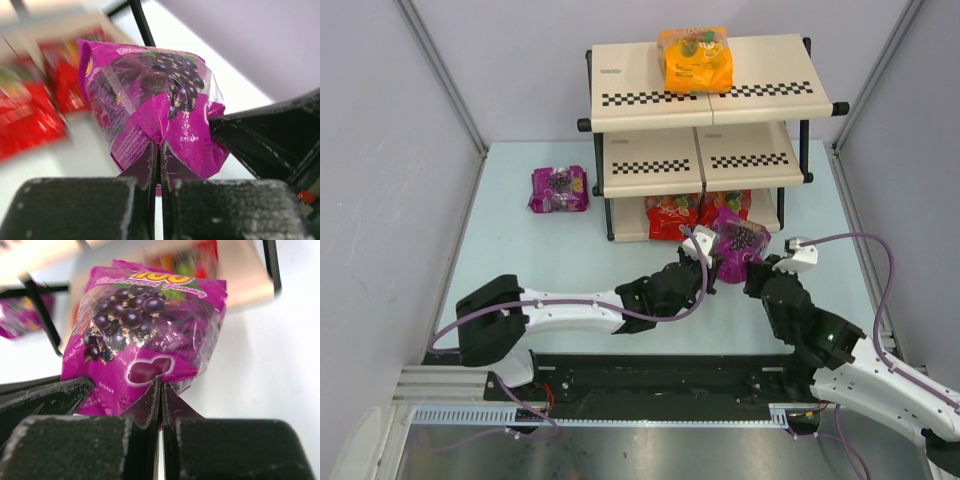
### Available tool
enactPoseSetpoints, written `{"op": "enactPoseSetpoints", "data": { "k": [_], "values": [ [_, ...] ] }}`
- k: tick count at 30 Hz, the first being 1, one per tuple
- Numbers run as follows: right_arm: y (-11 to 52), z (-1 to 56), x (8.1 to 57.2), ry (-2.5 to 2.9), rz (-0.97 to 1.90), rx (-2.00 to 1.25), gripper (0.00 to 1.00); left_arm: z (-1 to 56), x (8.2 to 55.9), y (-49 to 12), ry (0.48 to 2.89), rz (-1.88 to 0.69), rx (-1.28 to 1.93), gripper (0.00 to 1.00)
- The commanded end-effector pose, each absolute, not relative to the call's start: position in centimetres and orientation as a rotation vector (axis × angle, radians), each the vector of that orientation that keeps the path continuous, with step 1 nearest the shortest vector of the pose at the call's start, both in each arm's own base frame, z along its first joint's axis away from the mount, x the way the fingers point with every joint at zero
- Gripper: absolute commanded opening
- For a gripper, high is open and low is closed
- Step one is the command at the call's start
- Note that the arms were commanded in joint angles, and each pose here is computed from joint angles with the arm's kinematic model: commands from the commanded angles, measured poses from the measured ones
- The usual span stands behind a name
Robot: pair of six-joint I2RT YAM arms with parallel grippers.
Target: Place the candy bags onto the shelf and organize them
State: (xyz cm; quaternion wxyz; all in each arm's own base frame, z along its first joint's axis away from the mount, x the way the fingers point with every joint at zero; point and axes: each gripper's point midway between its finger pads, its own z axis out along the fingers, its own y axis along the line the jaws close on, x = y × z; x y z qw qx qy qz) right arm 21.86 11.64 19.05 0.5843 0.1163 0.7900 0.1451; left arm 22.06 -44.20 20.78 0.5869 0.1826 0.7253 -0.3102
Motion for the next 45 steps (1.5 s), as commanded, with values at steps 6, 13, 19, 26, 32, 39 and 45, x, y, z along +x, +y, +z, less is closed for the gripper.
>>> {"op": "enactPoseSetpoints", "data": {
  "k": [6,13,19,26,32,39,45],
  "values": [
    [14.4,34.1,26.0,1.472,0.528,0.192,0.0,36.1,24.4,-43.4,1.367,-0.808,0.383,0.0],
    [13.8,37.8,30.1,1.403,0.546,0.14,0.0,39.1,27.4,-42.5,1.306,-0.767,0.376,0.0],
    [14.1,37.7,34.8,1.406,0.539,0.088,0.0,40.6,31.9,-41.7,1.268,-0.725,0.357,0.0],
    [12.5,38.0,38.9,1.37,0.52,0.111,0.0,39.0,36.7,-43.3,1.272,-0.698,0.385,0.0],
    [10.9,37.1,42.2,1.373,0.51,0.131,0.0,39.1,39.2,-44.4,1.256,-0.696,0.378,0.0],
    [10.9,36.9,44.2,1.371,0.532,0.134,0.19,38.2,41.5,-44.4,1.284,-0.693,0.367,0.08],
    [9.2,37.7,41.8,1.365,0.481,0.172,0.55,37.5,38.8,-40.6,1.293,-0.709,0.311,0.74]
  ]
}}
